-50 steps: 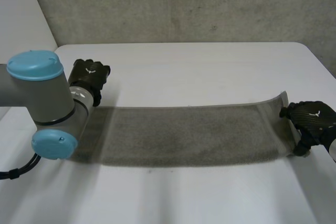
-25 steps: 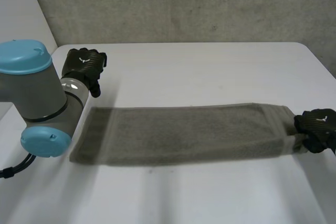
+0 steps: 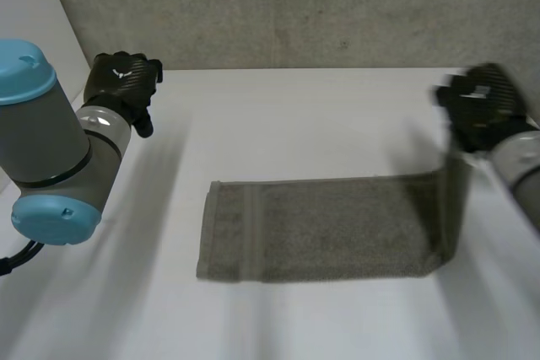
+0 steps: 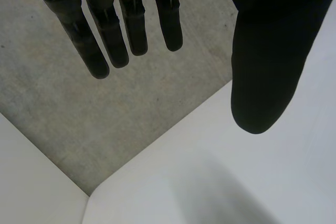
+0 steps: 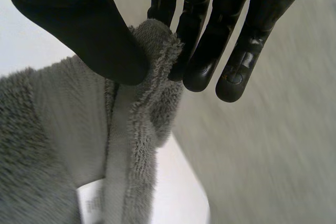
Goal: Fold the laundry
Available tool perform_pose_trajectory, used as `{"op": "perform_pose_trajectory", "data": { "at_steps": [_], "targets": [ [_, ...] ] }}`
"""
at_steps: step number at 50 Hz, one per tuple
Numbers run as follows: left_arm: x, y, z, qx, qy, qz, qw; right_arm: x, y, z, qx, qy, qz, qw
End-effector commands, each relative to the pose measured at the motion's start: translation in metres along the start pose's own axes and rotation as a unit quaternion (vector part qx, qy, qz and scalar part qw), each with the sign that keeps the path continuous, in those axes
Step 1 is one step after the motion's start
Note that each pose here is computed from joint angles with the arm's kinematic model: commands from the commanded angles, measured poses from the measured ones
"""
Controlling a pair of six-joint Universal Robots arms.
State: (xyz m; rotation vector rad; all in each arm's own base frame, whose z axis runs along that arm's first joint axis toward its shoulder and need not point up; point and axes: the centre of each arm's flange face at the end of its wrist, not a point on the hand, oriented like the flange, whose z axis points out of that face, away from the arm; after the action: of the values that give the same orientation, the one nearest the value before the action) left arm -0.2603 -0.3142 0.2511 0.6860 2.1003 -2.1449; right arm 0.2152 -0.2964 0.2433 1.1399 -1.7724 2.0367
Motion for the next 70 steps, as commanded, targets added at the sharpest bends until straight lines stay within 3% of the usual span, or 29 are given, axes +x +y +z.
{"op": "perform_pose_trajectory", "data": {
  "at_steps": [1, 8, 14, 20, 22, 23, 25, 28, 30, 35, 42, 47, 70],
  "targets": [
    [-0.004, -0.022, -0.011, 0.025, -0.003, -0.023, 0.999, -0.132, -0.072, -0.025, 0.157, -0.169, -0.044, 0.972],
    [-0.008, -0.031, -0.021, 0.037, -0.002, -0.055, 0.998, -0.234, -0.075, -0.068, 0.202, -0.327, -0.051, 0.922],
    [-0.004, -0.032, -0.024, 0.038, 0.004, -0.057, 0.998, -0.266, -0.054, -0.083, 0.174, -0.37, -0.057, 0.911],
    [0.004, -0.032, -0.027, 0.036, 0.015, -0.057, 0.998, -0.242, -0.068, -0.078, 0.151, -0.33, -0.033, 0.931],
    [0.007, -0.03, -0.029, 0.033, 0.02, -0.056, 0.998, -0.21, -0.078, -0.066, 0.125, -0.289, 0.031, 0.949],
    [0.01, -0.028, -0.031, 0.03, 0.025, -0.056, 0.998, -0.21, -0.078, -0.066, 0.125, -0.288, 0.031, 0.949],
    [0.014, -0.025, -0.033, 0.026, 0.031, -0.055, 0.998, -0.179, -0.078, -0.054, 0.093, -0.257, 0.113, 0.955],
    [0.025, -0.024, -0.039, 0.024, 0.045, -0.055, 0.997, -0.169, -0.077, -0.053, 0.075, -0.252, 0.153, 0.952],
    [0.042, -0.024, -0.05, 0.022, 0.071, -0.06, 0.995, -0.15, -0.069, -0.052, 0.035, -0.247, 0.223, 0.942],
    [0.07, -0.01, -0.063, -0.001, 0.111, -0.074, 0.991, -0.129, -0.041, -0.057, -0.032, -0.24, 0.266, 0.933],
    [0.11, 0.017, -0.082, -0.046, 0.167, -0.089, 0.981, -0.117, 0.008, -0.064, -0.11, -0.215, 0.265, 0.934],
    [0.131, 0.046, -0.091, -0.086, 0.189, -0.072, 0.976, -0.116, 0.036, -0.074, -0.153, -0.206, 0.242, 0.936],
    [0.121, 0.099, -0.081, -0.161, 0.118, -0.008, 0.98, -0.113, 0.064, -0.09, -0.178, -0.148, 0.11, 0.967]
  ]
}}
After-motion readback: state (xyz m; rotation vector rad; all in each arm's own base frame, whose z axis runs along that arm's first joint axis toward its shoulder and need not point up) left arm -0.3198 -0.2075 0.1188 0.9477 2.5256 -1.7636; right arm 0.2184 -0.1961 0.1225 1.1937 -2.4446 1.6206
